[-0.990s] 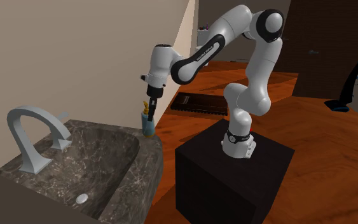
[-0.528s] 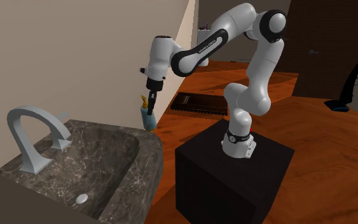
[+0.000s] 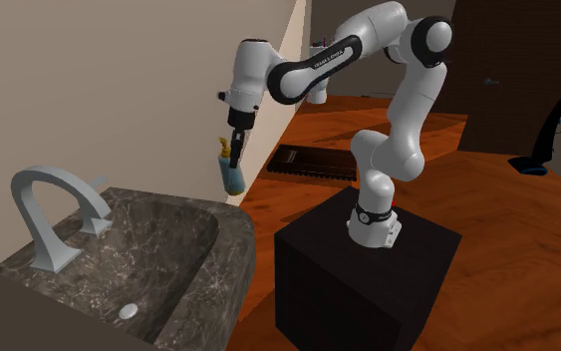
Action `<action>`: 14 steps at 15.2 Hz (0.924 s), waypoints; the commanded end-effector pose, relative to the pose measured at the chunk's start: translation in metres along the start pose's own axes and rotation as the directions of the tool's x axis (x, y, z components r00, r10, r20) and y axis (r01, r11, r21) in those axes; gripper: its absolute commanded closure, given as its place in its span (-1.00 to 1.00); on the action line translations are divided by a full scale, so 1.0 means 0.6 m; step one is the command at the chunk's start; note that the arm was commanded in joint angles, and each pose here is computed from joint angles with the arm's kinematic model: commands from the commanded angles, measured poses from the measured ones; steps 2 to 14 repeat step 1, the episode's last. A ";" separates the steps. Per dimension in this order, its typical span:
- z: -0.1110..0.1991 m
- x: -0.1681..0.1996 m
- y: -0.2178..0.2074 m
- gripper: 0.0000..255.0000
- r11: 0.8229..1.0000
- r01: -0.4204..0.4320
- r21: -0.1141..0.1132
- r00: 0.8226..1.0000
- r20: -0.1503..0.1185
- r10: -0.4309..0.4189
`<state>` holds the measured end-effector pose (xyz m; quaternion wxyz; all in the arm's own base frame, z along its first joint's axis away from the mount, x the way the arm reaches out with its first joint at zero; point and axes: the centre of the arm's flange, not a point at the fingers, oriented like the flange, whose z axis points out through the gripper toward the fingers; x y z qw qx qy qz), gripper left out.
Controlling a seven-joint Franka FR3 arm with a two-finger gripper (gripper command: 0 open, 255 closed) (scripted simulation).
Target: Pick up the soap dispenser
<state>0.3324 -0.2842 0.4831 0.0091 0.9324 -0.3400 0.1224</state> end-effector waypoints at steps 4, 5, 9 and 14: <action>-0.004 0.001 -0.001 1.00 1.000 0.000 0.000 1.000 0.000 0.000; -0.004 0.001 -0.001 1.00 1.000 0.000 0.000 1.000 0.000 0.000; -0.004 0.001 -0.001 1.00 1.000 0.000 0.000 1.000 0.000 0.000; -0.004 0.001 -0.001 1.00 1.000 0.000 0.000 1.000 0.000 0.000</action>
